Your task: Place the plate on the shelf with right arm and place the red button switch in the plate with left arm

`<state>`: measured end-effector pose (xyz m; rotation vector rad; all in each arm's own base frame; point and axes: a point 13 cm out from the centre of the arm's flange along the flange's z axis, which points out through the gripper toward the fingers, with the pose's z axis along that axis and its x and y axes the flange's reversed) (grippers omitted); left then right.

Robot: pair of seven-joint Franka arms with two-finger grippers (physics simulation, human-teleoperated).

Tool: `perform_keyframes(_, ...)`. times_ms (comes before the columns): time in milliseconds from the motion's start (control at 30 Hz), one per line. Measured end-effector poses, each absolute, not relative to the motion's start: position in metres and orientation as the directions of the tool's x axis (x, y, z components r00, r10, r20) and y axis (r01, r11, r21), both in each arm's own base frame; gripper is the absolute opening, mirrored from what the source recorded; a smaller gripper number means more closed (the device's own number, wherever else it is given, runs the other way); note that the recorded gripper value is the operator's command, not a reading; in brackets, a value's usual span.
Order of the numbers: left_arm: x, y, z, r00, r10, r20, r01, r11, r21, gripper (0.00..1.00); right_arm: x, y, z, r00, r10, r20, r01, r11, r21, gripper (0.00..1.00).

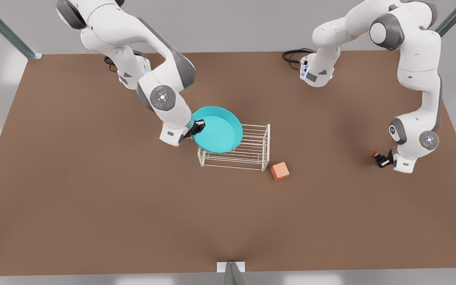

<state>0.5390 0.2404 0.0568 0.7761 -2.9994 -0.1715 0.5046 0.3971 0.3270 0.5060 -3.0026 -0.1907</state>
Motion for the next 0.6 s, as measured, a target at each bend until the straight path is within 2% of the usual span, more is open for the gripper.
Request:
perform_keyframes(267,0.559,0.217,0.116,-0.883,-0.47,-0.023,-0.469,0.877,0.099,0.53,0.513,0.448,0.32,-0.989,-0.138,0.045,-0.131,0.982,0.133,0.22)
perform_keyframes(300,0.562,0.21,0.123,-0.886,-0.463,-0.024,-0.463,0.881,0.095,0.53,0.512,0.454,0.32,-0.992,-0.12,0.043,-0.114,0.985,0.13,0.27)
perform_keyframes(333,0.564,0.203,0.13,-0.888,-0.459,-0.024,-0.459,0.884,0.092,0.52,0.512,0.456,0.319,-0.994,-0.098,0.041,-0.092,0.988,0.124,1.0)
perform_keyframes(533,0.578,0.157,0.182,-0.901,-0.432,-0.03,-0.433,0.898,0.075,0.5,0.528,0.434,0.329,-0.997,0.069,0.021,0.071,0.994,0.086,1.0)
perform_keyframes(600,0.591,0.13,0.209,-0.911,-0.41,-0.039,-0.412,0.909,0.066,0.5,0.534,0.426,0.333,-0.993,0.116,0.022,0.117,0.989,0.087,1.0)
